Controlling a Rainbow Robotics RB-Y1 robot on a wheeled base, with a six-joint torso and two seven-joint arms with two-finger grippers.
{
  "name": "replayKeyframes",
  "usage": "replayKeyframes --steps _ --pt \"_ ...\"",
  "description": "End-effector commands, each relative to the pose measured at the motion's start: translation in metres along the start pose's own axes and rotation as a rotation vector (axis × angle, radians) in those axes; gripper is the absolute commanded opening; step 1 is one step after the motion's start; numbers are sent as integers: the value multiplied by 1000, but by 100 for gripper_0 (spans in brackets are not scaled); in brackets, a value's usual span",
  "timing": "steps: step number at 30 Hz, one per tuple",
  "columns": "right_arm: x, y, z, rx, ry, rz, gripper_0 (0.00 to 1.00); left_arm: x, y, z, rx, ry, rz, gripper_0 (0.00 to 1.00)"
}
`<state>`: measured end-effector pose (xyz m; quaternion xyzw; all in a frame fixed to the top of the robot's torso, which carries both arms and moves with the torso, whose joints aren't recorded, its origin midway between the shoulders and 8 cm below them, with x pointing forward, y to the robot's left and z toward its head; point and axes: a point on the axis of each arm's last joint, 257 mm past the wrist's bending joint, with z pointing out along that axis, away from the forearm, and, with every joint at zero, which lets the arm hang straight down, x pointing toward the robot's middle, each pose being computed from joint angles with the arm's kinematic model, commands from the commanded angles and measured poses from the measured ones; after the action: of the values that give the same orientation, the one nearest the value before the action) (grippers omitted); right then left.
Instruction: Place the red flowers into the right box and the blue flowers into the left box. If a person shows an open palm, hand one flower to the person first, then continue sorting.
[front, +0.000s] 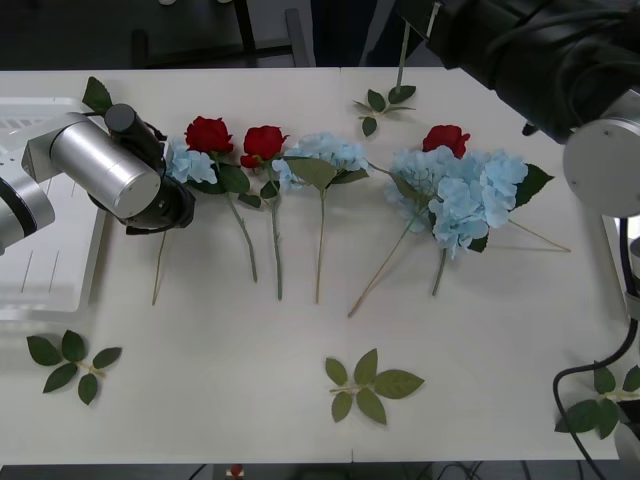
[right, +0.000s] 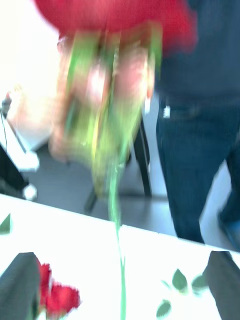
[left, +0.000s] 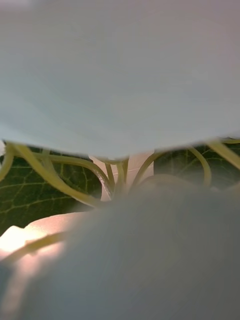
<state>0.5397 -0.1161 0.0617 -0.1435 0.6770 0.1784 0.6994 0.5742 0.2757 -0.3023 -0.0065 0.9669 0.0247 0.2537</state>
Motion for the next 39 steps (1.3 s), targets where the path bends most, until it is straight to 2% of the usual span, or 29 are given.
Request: replayKeyframes --steps 1,9,13,19,23,28,39 --pt "-6 -5 -52 -6 18 -2 100 2 0 1 2 0 33 0" --pt "53 -56 -130 75 249 7 100 2 0 1 2 1 33 0" --pt "93 -103 -173 159 431 -104 100 2 0 1 2 1 33 0" --pt "130 -169 -204 169 628 -304 100 2 0 1 2 0 35 0" --pt "156 -209 -203 106 688 -475 100 2 0 1 2 1 34 0" --pt "196 -244 -185 32 721 -587 100 3 0 1 3 2 34 0" --pt "271 -244 -145 -119 769 -601 100 2 9 -3 -5 7 27 0"
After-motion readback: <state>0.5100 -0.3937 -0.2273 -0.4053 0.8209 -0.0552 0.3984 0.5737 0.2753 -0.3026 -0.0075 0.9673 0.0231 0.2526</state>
